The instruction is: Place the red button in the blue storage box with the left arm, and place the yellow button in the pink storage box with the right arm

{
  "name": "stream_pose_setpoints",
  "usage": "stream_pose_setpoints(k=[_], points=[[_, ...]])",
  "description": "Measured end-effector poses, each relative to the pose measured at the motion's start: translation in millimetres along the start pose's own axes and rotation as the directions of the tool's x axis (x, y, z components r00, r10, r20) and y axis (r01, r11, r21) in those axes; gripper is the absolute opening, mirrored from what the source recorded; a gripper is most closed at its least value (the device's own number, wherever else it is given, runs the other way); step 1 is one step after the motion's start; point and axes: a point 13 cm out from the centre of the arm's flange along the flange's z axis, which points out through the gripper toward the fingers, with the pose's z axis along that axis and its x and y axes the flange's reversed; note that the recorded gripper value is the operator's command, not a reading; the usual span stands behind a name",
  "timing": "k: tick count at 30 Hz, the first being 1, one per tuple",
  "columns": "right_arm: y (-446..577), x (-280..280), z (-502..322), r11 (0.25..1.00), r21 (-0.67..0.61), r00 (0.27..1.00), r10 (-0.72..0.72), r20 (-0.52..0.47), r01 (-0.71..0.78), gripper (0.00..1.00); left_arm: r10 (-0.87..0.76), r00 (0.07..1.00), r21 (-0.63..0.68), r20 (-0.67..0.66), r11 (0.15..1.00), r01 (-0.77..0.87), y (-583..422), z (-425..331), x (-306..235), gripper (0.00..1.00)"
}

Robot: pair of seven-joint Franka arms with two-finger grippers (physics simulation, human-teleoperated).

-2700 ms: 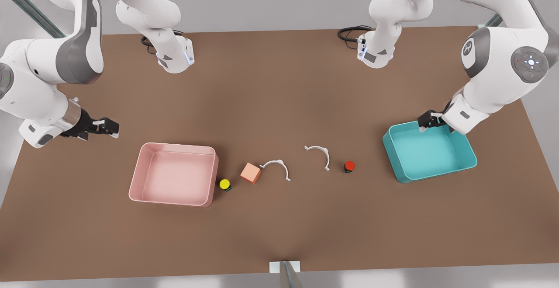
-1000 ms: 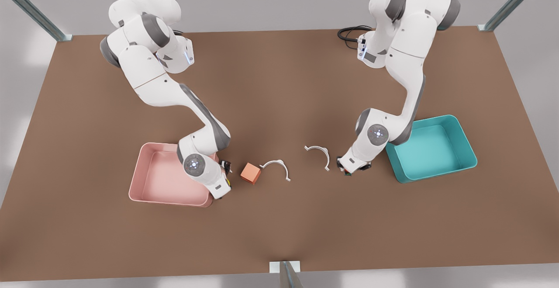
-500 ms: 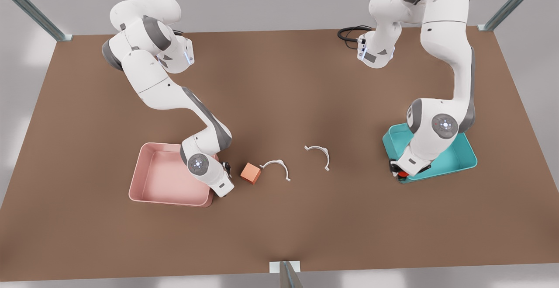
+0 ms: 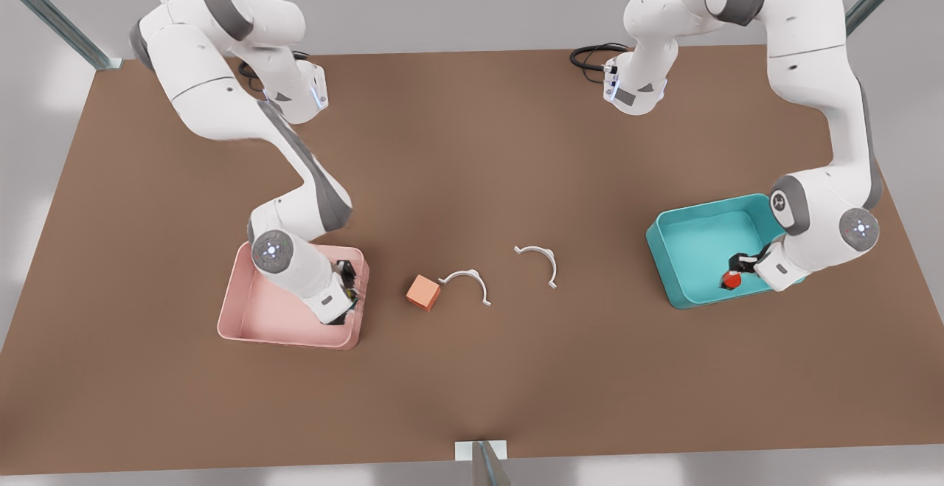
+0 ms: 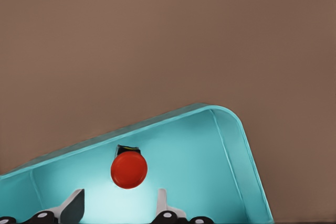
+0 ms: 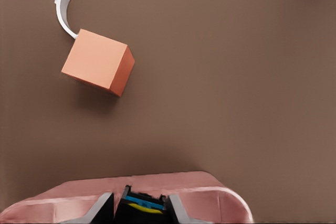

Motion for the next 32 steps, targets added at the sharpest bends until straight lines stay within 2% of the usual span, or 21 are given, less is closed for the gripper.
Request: stream_pose_setpoints(k=[4,5,6,10,12,14,17,19,21,23,28,32], points=[[5.3,65.4,3.5,0.997,-0.041,0.997,0.061,-0.057,-0.063,0.53,0.101,0.995,-0.005,0.024,0.995,-0.101,-13.1,-14.6,-14.1,1.0],[5.6,80.2,6.7,0.996,-0.051,0.995,0.076,-0.068,-0.079,0.72,0.12,0.992,-0.017,0.045,0.993,-0.12,-19.6,-30.4,-26.3,1.0],[7.4,89.4,9.9,0.995,-0.059,0.994,0.081,-0.079,-0.086,0.99,0.142,0.987,-0.03,0.07,0.99,-0.14,-34.2,-48.6,-41.9,1.0],[1.8,99.8,6.1,0.996,-0.045,0.992,0.07,-0.107,-0.075,1.0,0.182,0.957,-0.064,0.226,0.983,-0.171,-113.7,-171.9,-104.9,1.0],[-17.7,90.8,-16.1,0.998,0.006,0.993,0.064,-0.096,-0.064,1.0,0.153,0.947,-0.051,0.281,0.988,-0.145,-128.7,-252.0,-85.1,1.0],[-36.4,71.2,-56.4,0.995,0.072,0.995,0.07,-0.068,-0.065,1.0,0.116,0.957,-0.029,0.265,0.993,-0.113,-131.9,-294.1,-46.6,1.0],[-53.1,80.0,-155.2,0.959,0.229,0.978,0.191,-0.079,-0.168,1.0,0.089,0.98,-0.019,0.177,0.996,-0.087,-138.9,-280.6,-23.9,1.0],[-68.7,136.2,-243.8,0.872,0.325,0.917,0.398,-0.037,-0.365,1.0,0.08,0.987,-0.02,0.138,0.997,-0.078,-147.8,-271.9,-19.6,1.0],[-57.2,189.7,-314.2,0.773,0.351,0.829,0.559,0.017,-0.528,1.0,0.06,0.992,-0.019,0.111,0.998,-0.058,-148.7,-265.7,-15.9,1.0],[-39.3,219.5,-324.6,0.708,0.31,0.747,0.664,0.011,-0.634,1.0,0.036,0.995,-0.018,0.091,0.999,-0.034,-146.3,-260.5,-13.2,1.0],[-49.9,186.3,-312.5,0.644,0.212,0.656,0.754,-0.015,-0.735,1.0,-0.006,0.997,-0.015,0.074,1.0,0.007,-147.6,-259.3,-9.7,1.0],[-47.6,191.5,-305.9,0.562,0.188,0.565,0.824,-0.039,-0.806,1.0,-0.034,0.997,-0.014,0.067,0.999,0.035,-147.5,-258.7,-8.3,1.0]])
